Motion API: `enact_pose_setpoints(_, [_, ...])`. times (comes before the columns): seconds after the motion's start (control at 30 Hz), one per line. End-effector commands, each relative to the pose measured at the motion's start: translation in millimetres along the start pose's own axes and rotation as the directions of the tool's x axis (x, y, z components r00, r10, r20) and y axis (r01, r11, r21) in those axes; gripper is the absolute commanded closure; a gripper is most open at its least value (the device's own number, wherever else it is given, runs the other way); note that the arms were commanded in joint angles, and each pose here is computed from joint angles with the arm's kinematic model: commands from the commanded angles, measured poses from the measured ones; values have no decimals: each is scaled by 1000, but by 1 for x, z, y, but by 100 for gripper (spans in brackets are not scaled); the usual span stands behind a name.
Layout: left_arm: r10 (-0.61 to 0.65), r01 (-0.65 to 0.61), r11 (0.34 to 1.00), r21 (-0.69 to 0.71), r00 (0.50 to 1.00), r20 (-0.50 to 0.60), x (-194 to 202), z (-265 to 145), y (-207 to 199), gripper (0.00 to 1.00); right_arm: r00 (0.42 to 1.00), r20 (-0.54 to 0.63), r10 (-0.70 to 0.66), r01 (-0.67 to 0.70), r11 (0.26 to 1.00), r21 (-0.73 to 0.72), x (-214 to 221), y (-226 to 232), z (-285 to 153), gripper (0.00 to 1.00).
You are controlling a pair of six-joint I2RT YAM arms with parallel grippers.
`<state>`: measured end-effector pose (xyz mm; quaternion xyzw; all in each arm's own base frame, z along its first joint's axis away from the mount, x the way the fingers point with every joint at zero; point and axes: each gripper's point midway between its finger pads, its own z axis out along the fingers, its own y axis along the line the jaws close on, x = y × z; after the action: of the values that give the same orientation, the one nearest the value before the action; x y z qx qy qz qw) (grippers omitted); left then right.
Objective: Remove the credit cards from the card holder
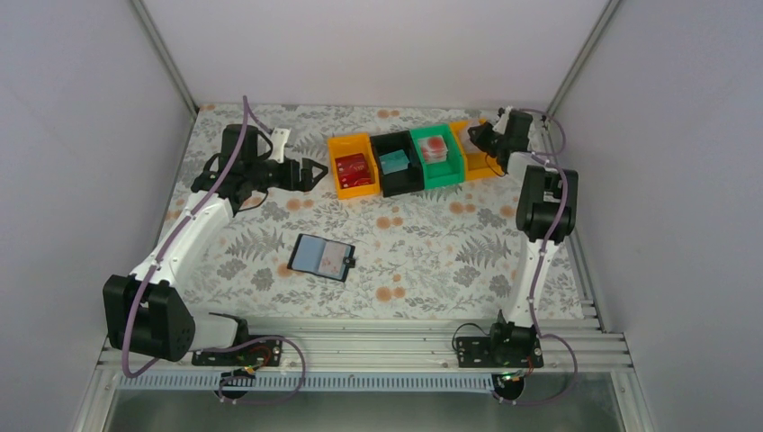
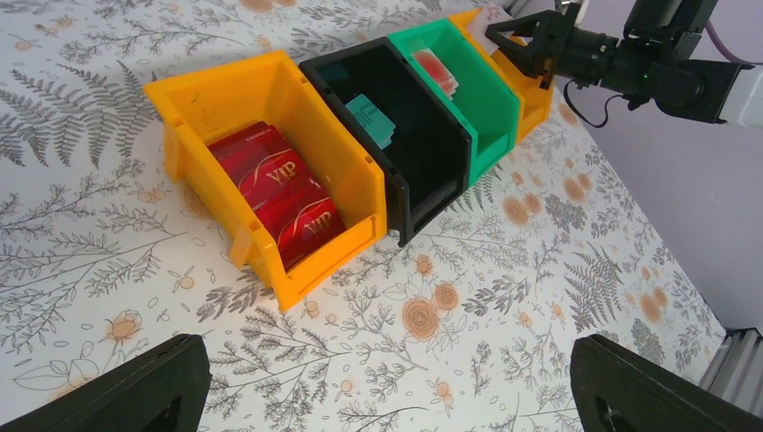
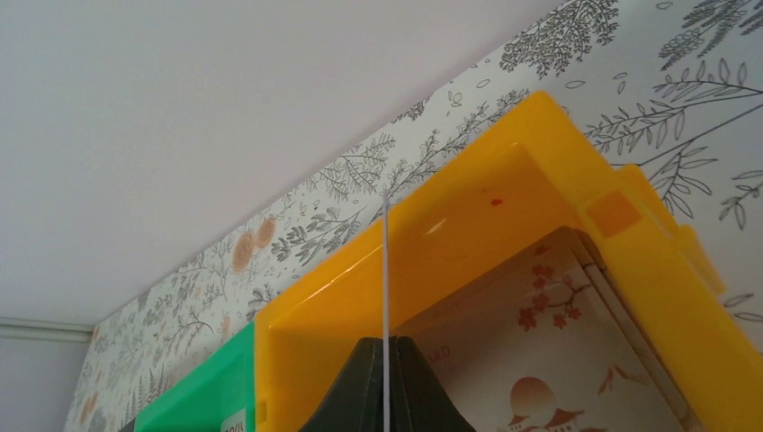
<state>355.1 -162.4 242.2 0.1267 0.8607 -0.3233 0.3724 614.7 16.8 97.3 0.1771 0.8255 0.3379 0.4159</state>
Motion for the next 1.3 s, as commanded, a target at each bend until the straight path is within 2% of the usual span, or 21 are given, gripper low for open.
enact_pose_setpoints(0.0, [11, -11, 1000, 10, 1000, 7, -4, -2, -2, 0, 999, -32, -12, 11, 1000, -19, 2, 7, 12, 96])
enact_pose_setpoints(0.07, [13, -13, 1000, 9, 1000, 8, -4, -1, -2, 0, 1000, -28, -10, 11, 1000, 10, -1, 5, 10, 92])
enact_pose_setpoints(0.27, [23, -24, 1000, 6, 1000, 13, -7, -2, -2, 0, 998, -2, -65, 65, 995, 79, -17, 12, 3, 61])
enact_pose_setpoints(0.47, [15, -15, 1000, -4, 1000, 6, -3, -2, 0, 0, 993, 22, -117, 107, 961, 256, -42, 12, -8, 30])
enact_pose_setpoints(0.6, [13, -13, 1000, -6, 1000, 7, -2, -3, 1, 0, 985, 46, -169, 143, 928, 344, -55, 15, -15, 2])
enact_pose_setpoints(0.77, [29, -29, 999, -21, 1000, 6, 0, -3, 3, 0, 971, 6, -239, 219, 897, 384, -56, 30, -10, 1])
enact_pose_setpoints(0.87, [35, -36, 997, -72, 999, -15, 10, -1, 16, 0, 959, 2, -285, 263, 888, 377, -52, 58, -12, 1])
enact_pose_setpoints(0.97, [-108, 97, 984, -148, 992, -70, 40, 0, 48, 0, 934, -13, -357, 336, 865, 374, -33, 107, -27, 1])
enact_pose_setpoints(1.07, [-284, 254, 941, -223, 953, -111, 85, 0, 77, 0, 907, -28, -420, 402, 846, 350, -1, 154, -50, 1])
enact_pose_setpoints(1.13, [-353, 314, 916, -250, 926, -131, 114, 1, 87, 0, 895, -55, -443, 439, 851, 287, 30, 187, -64, 2])
enact_pose_setpoints(1.2, [-379, 333, 905, -266, 914, -145, 132, 2, 93, 0, 872, -108, -477, 490, 848, 203, 72, 218, -76, 4])
enact_pose_setpoints(1.27, [-393, 342, 900, -270, 906, -160, 142, 4, 95, 0, 826, -209, -523, 552, 826, 114, 132, 243, -84, 5])
